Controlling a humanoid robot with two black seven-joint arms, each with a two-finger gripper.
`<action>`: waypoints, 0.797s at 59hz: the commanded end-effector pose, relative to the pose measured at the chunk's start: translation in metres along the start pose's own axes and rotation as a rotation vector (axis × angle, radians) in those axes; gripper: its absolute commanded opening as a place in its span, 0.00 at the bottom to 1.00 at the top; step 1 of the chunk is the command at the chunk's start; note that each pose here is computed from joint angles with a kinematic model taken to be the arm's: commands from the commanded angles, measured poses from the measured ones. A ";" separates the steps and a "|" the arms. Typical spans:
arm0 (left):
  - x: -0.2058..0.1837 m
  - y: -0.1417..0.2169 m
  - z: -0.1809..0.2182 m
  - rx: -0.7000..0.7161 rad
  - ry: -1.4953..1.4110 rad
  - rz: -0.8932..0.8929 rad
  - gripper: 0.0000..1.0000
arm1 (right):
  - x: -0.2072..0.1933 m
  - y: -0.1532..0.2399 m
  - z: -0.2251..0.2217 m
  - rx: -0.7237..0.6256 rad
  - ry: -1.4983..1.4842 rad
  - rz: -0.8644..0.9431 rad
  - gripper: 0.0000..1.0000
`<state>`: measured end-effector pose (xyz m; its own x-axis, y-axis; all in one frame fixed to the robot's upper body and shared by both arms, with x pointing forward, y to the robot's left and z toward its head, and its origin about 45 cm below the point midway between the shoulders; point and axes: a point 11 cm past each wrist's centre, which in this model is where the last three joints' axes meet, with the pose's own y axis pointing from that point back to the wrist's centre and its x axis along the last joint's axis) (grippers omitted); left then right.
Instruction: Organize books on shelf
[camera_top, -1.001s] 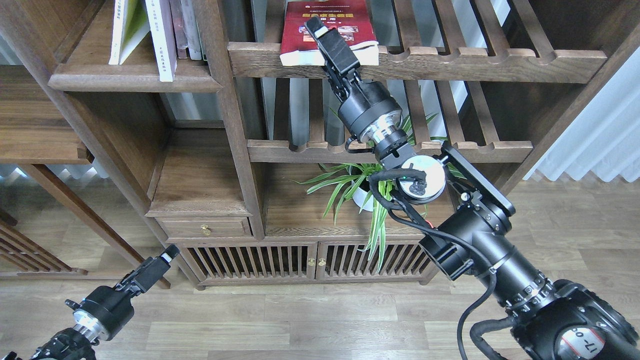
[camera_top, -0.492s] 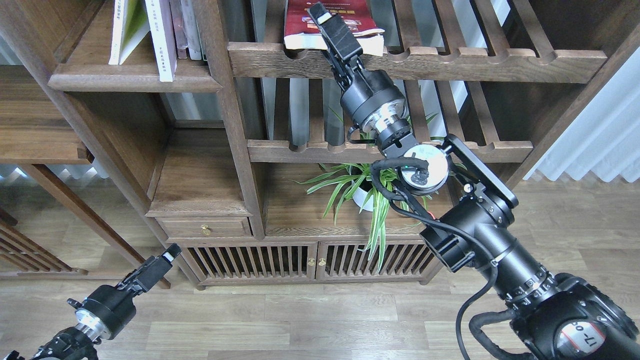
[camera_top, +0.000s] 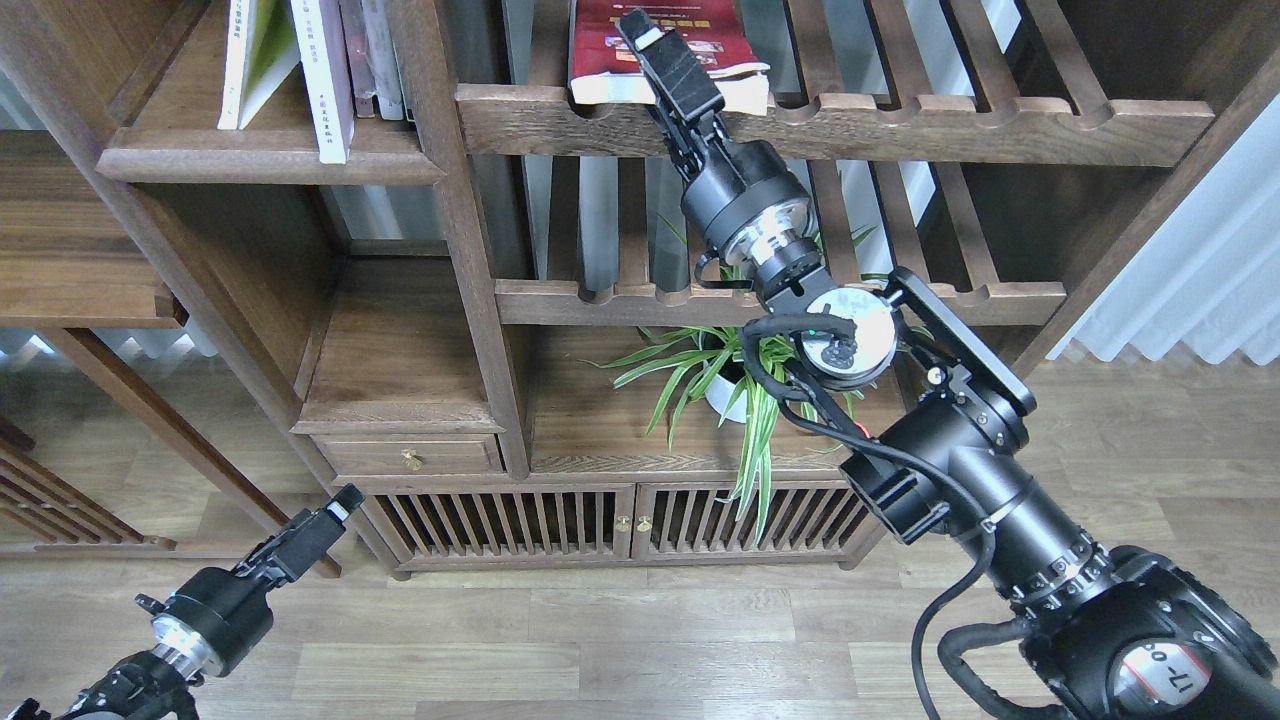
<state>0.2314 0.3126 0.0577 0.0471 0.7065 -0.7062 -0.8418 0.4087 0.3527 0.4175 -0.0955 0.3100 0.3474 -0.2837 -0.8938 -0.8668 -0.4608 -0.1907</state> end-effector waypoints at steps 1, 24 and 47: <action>-0.001 -0.001 0.001 -0.003 -0.001 -0.004 0.99 | 0.001 0.002 0.001 0.000 -0.004 -0.004 0.42; -0.001 -0.001 0.001 -0.002 -0.002 -0.004 0.99 | -0.005 0.003 0.003 -0.002 -0.010 -0.064 0.05; 0.000 -0.001 0.000 -0.004 0.004 0.002 0.99 | -0.033 0.029 0.005 0.018 -0.093 -0.165 0.05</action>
<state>0.2325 0.3126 0.0583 0.0491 0.7068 -0.7057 -0.8423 0.4090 0.3511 0.3899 -0.0940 0.3248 0.4375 -0.1604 -0.8848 -0.8165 -0.4831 -0.3161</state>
